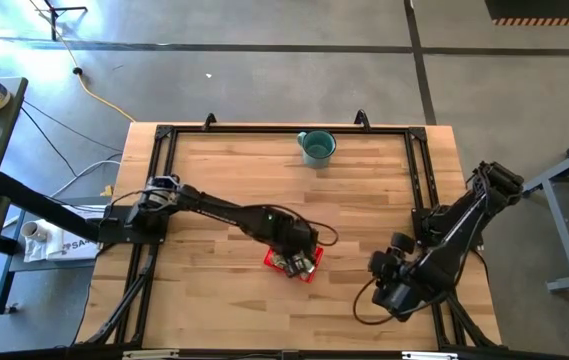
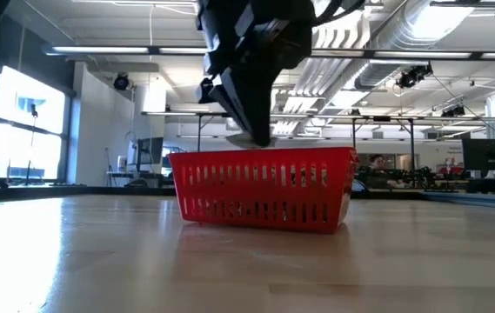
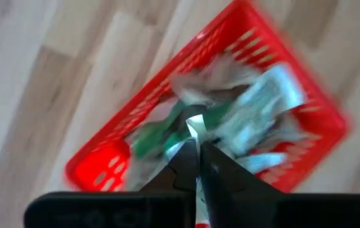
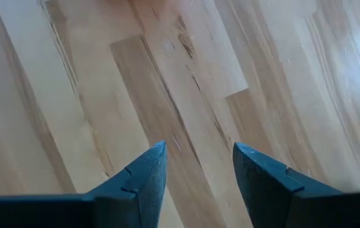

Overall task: Pick and place Stevia / Truvia into bins
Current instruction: Put the green stevia packet into the red bin, then return to Home Position

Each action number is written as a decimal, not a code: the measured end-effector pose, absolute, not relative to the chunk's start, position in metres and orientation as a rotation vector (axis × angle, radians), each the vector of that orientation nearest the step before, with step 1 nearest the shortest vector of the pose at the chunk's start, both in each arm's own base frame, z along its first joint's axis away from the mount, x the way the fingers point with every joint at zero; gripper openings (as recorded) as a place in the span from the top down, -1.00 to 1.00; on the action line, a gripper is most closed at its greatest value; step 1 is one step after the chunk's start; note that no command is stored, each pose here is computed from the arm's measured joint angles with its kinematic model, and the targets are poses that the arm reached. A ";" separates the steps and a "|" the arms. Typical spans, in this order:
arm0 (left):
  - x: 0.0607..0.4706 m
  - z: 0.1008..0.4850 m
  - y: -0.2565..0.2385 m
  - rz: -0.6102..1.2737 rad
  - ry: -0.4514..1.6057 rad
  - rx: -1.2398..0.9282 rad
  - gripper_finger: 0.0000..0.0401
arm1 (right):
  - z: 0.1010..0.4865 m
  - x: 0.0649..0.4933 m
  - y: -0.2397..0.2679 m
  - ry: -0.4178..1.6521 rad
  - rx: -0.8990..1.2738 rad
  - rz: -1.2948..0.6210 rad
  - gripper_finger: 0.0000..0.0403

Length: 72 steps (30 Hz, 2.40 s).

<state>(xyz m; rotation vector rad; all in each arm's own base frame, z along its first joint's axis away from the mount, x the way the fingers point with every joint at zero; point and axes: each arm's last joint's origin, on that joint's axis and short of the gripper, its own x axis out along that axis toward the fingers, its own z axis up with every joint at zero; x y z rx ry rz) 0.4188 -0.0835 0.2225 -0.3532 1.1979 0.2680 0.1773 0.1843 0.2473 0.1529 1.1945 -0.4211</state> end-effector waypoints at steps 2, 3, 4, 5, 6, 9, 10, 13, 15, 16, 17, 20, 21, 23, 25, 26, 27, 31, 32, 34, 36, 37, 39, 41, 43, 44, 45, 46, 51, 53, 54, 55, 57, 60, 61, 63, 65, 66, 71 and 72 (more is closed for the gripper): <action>0.417 0.221 -0.087 0.295 1.200 -0.327 0.76 | 0.247 0.176 0.185 1.184 0.139 -0.419 0.14; 0.418 0.221 -0.088 0.306 1.183 -0.328 0.75 | 0.248 0.175 0.186 1.179 0.133 -0.416 0.14; 0.419 0.221 -0.089 0.327 1.168 -0.344 0.73 | 0.248 0.175 0.187 1.178 0.128 -0.413 0.14; 0.419 0.221 -0.089 0.347 1.167 -0.370 0.69 | 0.248 0.174 0.187 1.178 0.125 -0.411 0.13; 0.418 0.220 -0.088 0.366 1.172 -0.399 0.64 | 0.248 0.174 0.187 1.178 0.120 -0.408 0.13; 0.417 0.220 -0.089 0.379 1.197 -0.493 0.42 | 0.248 0.174 0.187 1.178 0.112 -0.404 0.13; 0.416 0.220 -0.089 0.374 1.213 -0.510 0.34 | 0.248 0.174 0.187 1.179 0.107 -0.401 0.13; 0.418 0.227 -0.091 0.257 1.259 -0.576 0.11 | 0.248 0.175 0.187 1.183 0.119 -0.403 0.13; 0.421 0.239 -0.092 0.148 1.285 -0.617 -0.02 | 0.252 0.177 0.185 1.210 0.155 -0.403 0.13; 0.420 0.248 -0.093 0.111 1.289 -0.633 -0.07 | 0.256 0.179 0.184 1.231 0.172 -0.402 0.13; 0.421 0.257 -0.093 0.100 1.278 -0.635 -0.12 | 0.260 0.179 0.182 1.252 0.172 -0.402 0.13; 0.422 0.291 -0.093 0.079 1.216 -0.638 -0.24 | 0.270 0.180 0.173 1.358 0.098 -0.375 0.14; 0.422 0.301 -0.092 0.081 1.203 -0.640 -0.28 | 0.274 0.180 0.170 1.398 0.106 -0.382 0.14; 0.421 0.322 -0.090 0.073 1.173 -0.678 -0.33 | 0.283 0.181 0.166 1.420 0.172 -0.440 0.13; 0.422 0.339 -0.091 -0.043 1.118 -0.626 -0.37 | 0.292 0.183 0.167 1.340 0.141 -0.432 0.13; 0.424 0.348 -0.091 -0.092 1.066 -0.593 -0.39 | 0.297 0.184 0.169 1.264 0.109 -0.408 0.14; 0.426 0.355 -0.090 -0.125 1.017 -0.571 -0.40 | 0.302 0.184 0.170 1.182 0.099 -0.390 0.14; 0.435 0.363 -0.075 -0.305 0.915 -0.492 -0.44 | 0.315 0.181 0.157 0.983 0.217 -0.325 0.16; 0.437 0.358 -0.072 -0.321 0.909 -0.484 -0.44 | 0.314 0.180 0.153 0.938 0.274 -0.297 0.16; 0.442 0.345 -0.072 -0.340 0.908 -0.464 -0.44 | 0.307 0.176 0.147 0.823 0.394 -0.209 0.17; 0.444 0.333 -0.078 -0.395 0.911 -0.455 -0.44 | 0.297 0.172 0.145 0.699 0.529 -0.086 0.17; 0.444 0.328 -0.080 -0.426 0.903 -0.452 -0.43 | 0.288 0.169 0.143 0.654 0.582 -0.017 0.16; 0.443 0.324 -0.082 -0.489 0.856 -0.447 -0.42 | 0.273 0.170 0.137 0.526 0.684 0.093 0.16; 0.438 0.324 -0.078 -0.521 0.796 -0.438 -0.41 | 0.257 0.172 0.130 0.409 0.761 0.164 0.15; 0.431 0.321 -0.070 -0.525 0.740 -0.438 -0.41 | 0.249 0.175 0.123 0.309 0.794 0.233 0.14; 0.424 0.318 -0.067 -0.519 0.728 -0.448 -0.41 | 0.248 0.178 0.119 0.270 0.794 0.254 0.13; 0.416 0.313 -0.065 -0.514 0.718 -0.459 -0.41 | 0.247 0.181 0.114 0.247 0.783 0.256 0.14; 0.409 0.311 -0.064 -0.510 0.678 -0.465 -0.41 | 0.248 0.184 0.108 0.232 0.766 0.245 0.14; 0.350 0.301 -0.054 -0.455 0.518 -0.529 -0.41 | 0.259 0.202 0.080 0.231 0.634 0.212 0.16; 0.328 0.295 -0.051 -0.444 0.468 -0.539 -0.41 | 0.264 0.206 0.067 0.238 0.595 0.178 0.15; 0.316 0.293 -0.049 -0.430 0.439 -0.540 -0.41 | 0.264 0.207 0.062 0.260 0.577 0.151 0.15; 0.303 0.290 -0.047 -0.412 0.432 -0.547 -0.41 | 0.262 0.208 0.055 0.287 0.562 0.111 0.14; 0.280 0.289 -0.042 -0.357 0.377 -0.553 -0.41 | 0.259 0.205 0.041 0.355 0.555 0.017 0.13; 0.244 0.286 -0.035 -0.262 0.324 -0.565 -0.41 | 0.253 0.195 0.020 0.449 0.659 -0.173 0.14; 0.233 0.286 -0.033 -0.246 0.301 -0.565 -0.41 | 0.252 0.192 0.015 0.466 0.693 -0.211 0.14; 0.211 0.289 -0.030 -0.251 0.243 -0.561 -0.41 | 0.258 0.187 0.012 0.441 0.684 -0.167 0.15; 0.190 0.290 -0.027 -0.252 0.200 -0.543 -0.41 | 0.270 0.183 0.013 0.385 0.625 -0.031 0.16; 0.180 0.290 -0.026 -0.240 0.189 -0.536 -0.41 | 0.275 0.179 0.013 0.359 0.600 0.011 0.16; 0.139 0.278 -0.018 -0.141 0.138 -0.526 -0.41 | 0.278 0.157 0.007 0.298 0.557 -0.063 0.16; 0.133 0.276 -0.017 -0.144 0.112 -0.518 -0.41 | 0.280 0.154 0.007 0.262 0.545 -0.051 0.16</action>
